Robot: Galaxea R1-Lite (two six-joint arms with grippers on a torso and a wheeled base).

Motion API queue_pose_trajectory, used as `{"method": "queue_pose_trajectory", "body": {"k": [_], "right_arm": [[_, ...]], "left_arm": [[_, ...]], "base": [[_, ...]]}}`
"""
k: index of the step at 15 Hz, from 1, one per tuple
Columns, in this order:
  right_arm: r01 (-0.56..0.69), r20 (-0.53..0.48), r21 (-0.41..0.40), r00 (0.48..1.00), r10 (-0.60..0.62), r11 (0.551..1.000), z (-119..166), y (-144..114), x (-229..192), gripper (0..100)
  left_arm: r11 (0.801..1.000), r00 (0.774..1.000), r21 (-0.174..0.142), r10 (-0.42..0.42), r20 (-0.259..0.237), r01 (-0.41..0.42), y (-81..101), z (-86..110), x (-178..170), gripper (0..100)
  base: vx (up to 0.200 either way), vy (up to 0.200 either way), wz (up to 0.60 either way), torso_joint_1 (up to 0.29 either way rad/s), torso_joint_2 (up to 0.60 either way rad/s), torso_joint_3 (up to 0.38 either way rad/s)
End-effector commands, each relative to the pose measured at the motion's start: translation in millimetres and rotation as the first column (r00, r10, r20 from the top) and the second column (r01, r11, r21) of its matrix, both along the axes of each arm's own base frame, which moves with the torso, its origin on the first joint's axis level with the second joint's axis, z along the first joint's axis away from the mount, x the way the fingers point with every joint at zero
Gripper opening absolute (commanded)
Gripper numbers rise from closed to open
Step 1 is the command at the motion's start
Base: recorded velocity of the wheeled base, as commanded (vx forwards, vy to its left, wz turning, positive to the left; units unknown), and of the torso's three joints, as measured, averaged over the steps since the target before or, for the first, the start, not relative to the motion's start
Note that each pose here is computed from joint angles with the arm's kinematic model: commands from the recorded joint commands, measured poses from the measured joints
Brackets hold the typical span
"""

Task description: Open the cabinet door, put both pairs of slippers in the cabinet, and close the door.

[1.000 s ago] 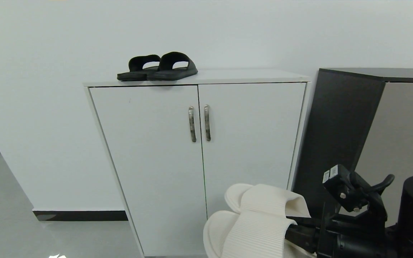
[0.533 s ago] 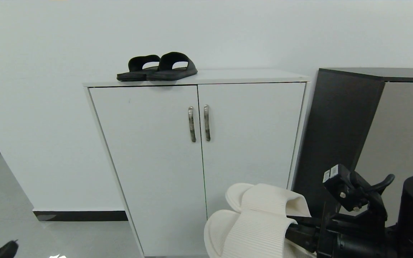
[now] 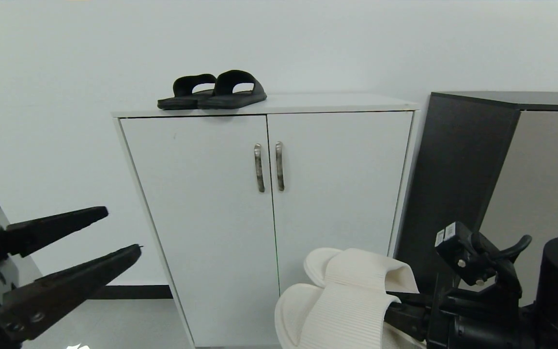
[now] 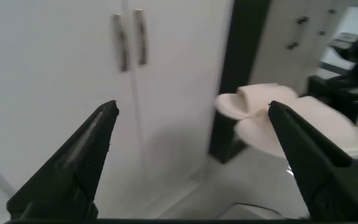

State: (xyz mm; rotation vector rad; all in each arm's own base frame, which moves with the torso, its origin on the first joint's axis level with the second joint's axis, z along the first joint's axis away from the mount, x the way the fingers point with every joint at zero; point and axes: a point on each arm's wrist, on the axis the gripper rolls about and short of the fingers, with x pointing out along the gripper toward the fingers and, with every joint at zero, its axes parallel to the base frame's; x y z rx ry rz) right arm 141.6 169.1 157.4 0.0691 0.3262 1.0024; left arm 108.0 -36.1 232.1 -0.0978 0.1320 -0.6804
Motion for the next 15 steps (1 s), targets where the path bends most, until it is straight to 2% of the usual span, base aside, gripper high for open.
{"method": "queue_pose_trajectory", "body": {"k": [1,2,3,4,5,6,8,9,10,11,12,13,15], "right_arm": [[0.0,-0.007,-0.007,1.0,0.0,1.0,-2.2,1.1,0.9,0],[0.0,-0.008,-0.008,1.0,0.0,1.0,-2.5,1.3,1.0,0],[0.0,-0.012,-0.013,1.0,0.0,1.0,-3.9,1.8,1.9,0],[-0.002,-0.013,-0.014,1.0,0.002,1.0,-4.2,2.0,2.0,0],[-0.003,-0.015,-0.016,1.0,0.003,1.0,-5.0,1.9,1.5,0],[-0.005,-0.015,-0.014,1.0,0.005,1.0,-4.6,2.1,1.6,0],[-0.006,-0.015,-0.014,1.0,0.006,1.0,-4.6,2.1,1.6,0],[-0.005,-0.015,-0.014,1.0,0.005,1.0,-4.6,2.1,1.6,0],[-0.006,-0.015,-0.014,1.0,0.006,1.0,-4.6,2.4,1.9,0],[-0.006,-0.017,-0.017,1.0,0.006,1.0,-5.2,3.1,2.5,0],[-0.005,-0.018,-0.018,1.0,0.005,1.0,-5.6,2.9,2.3,0],[-0.006,-0.019,-0.019,1.0,0.006,1.0,-6.0,3.1,2.5,0],[-0.007,-0.023,-0.023,1.0,0.006,1.0,-7.3,3.8,3.1,0]], "left_arm": [[0.994,0.991,-0.018,-0.106,-0.081,0.104,-26.2,1.3,35.6,100],[0.994,0.99,-0.021,-0.113,-0.082,0.112,-28.5,1.5,38.4,100],[0.989,0.984,-0.051,-0.147,-0.103,0.142,-42.7,1.2,58.1,100],[0.988,0.982,-0.064,-0.148,-0.116,0.142,-46.8,0.7,66.4,100],[0.985,0.976,-0.097,-0.156,-0.149,0.143,-56.5,0.9,86.2,100],[0.978,0.968,-0.119,-0.189,-0.168,0.17,-62.9,3.6,99.6,100],[0.949,0.937,-0.164,-0.297,-0.186,0.268,-72.5,10.2,117.7,100],[0.943,0.931,-0.178,-0.313,-0.19,0.281,-74.9,12.1,123.7,100],[0.941,0.928,-0.189,-0.317,-0.194,0.282,-80.7,14.9,143.4,100],[0.944,0.934,-0.19,-0.304,-0.186,0.269,-81.2,17.7,156.4,100],[0.947,0.933,-0.187,-0.298,-0.202,0.262,-84.4,18.2,167.3,100],[0.948,0.93,-0.184,-0.297,-0.216,0.26,-87.3,20.3,173.6,100],[0.951,0.934,-0.179,-0.288,-0.212,0.253,-92.2,22.8,181.7,100]], "base": [[0.0,0.0,0.0,0.0,0.0,0.0],[0.0,0.0,0.0,0.0,0.0,0.0],[0.0,0.0,0.0,0.0,0.0,0.0],[0.0,0.0,0.0,0.0,0.0,0.0],[0.0,0.0,0.0,0.0,0.0,0.0],[0.0,0.0,0.0,0.0,0.0,0.0],[0.0,0.0,0.0,0.0,0.0,0.0],[0.0,0.0,0.0,0.0,0.0,0.0],[0.0,0.0,0.0,0.0,0.0,0.0],[0.0,0.0,0.0,0.0,0.0,0.0],[0.0,0.0,0.0,0.0,0.0,0.0],[0.0,0.0,0.0,0.0,0.0,0.0],[0.0,0.0,0.0,0.0,0.0,0.0]]}}
